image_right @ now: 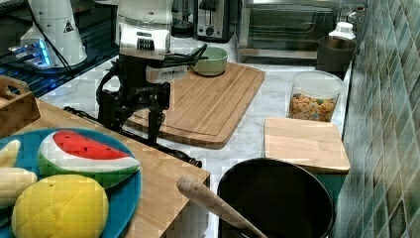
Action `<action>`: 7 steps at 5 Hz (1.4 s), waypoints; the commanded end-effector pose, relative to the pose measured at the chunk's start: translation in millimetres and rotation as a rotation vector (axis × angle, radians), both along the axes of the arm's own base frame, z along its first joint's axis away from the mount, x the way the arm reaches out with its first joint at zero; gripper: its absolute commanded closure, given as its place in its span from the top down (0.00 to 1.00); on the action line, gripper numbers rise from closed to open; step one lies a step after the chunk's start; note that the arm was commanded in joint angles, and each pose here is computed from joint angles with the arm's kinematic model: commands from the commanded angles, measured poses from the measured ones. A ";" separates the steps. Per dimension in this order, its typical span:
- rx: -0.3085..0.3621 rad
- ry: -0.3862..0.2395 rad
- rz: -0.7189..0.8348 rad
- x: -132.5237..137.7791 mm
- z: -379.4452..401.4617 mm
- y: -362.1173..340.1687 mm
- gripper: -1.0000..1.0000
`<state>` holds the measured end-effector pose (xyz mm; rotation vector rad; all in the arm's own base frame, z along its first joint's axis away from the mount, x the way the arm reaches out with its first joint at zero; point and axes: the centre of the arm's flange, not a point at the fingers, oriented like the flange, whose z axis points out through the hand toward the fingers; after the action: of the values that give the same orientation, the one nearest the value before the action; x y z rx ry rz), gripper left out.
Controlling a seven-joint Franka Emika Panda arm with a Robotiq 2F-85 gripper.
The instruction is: Open the drawer.
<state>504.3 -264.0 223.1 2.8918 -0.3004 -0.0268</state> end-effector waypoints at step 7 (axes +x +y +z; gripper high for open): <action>0.197 -0.060 0.180 75.2 62.8 308.6 1.00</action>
<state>539.1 -101.3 227.6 3.0363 -0.2624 -0.1662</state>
